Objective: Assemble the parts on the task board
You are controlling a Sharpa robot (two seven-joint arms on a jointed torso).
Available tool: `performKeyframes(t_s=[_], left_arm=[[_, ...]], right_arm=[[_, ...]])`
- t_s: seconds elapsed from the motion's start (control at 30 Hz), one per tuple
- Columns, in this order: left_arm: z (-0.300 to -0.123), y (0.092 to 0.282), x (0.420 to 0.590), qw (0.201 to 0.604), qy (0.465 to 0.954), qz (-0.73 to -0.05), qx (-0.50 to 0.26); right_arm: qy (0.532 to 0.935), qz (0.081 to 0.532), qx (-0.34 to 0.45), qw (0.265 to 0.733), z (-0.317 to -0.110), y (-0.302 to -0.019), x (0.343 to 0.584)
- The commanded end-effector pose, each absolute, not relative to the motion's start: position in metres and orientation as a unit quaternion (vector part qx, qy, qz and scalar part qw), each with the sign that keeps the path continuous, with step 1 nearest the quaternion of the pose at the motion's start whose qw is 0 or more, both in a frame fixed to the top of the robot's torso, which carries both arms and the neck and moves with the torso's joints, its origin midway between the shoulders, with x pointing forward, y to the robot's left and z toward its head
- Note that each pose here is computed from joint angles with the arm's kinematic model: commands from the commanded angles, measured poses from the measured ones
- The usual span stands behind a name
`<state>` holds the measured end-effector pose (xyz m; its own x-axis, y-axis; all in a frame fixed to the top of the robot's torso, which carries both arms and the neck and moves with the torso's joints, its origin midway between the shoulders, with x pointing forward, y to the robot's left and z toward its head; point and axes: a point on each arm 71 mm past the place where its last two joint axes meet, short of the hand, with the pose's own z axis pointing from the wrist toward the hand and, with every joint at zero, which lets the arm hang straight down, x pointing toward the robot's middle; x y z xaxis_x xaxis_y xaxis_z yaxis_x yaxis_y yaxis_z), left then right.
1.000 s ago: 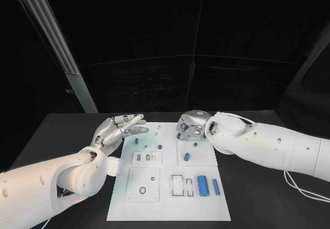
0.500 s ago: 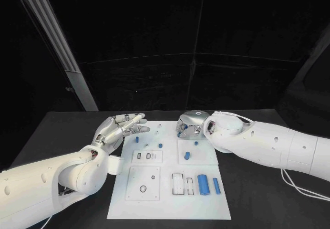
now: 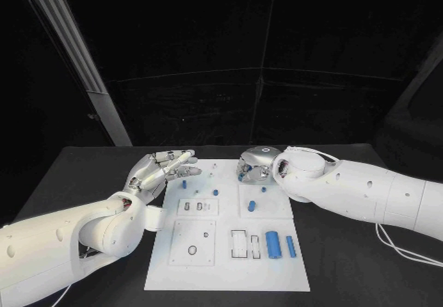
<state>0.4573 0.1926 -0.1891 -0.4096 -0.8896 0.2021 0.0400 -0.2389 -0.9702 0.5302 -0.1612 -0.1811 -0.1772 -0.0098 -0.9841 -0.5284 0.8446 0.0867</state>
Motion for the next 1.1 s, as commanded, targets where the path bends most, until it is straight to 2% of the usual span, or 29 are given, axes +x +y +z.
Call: performKeyframes(t_s=[0.03, 0.2, 0.57, 1.1], left_arm=[[-0.188, 0.191, 0.457, 0.341, 0.513, -0.671, -0.413], [-0.188, 0.191, 0.458, 0.341, 0.514, -0.670, -0.413], [-0.188, 0.194, 0.459, 0.342, 0.513, -0.668, -0.418], [-0.188, 0.192, 0.459, 0.336, 0.511, -0.670, -0.420]], right_arm=[[0.734, 0.213, -0.189, 0.617, -0.180, -0.159, 0.530], [0.728, 0.216, -0.187, 0.623, -0.179, -0.158, 0.531], [0.662, 0.245, -0.136, 0.695, -0.162, -0.161, 0.529], [0.647, 0.251, -0.120, 0.709, -0.161, -0.138, 0.543]])
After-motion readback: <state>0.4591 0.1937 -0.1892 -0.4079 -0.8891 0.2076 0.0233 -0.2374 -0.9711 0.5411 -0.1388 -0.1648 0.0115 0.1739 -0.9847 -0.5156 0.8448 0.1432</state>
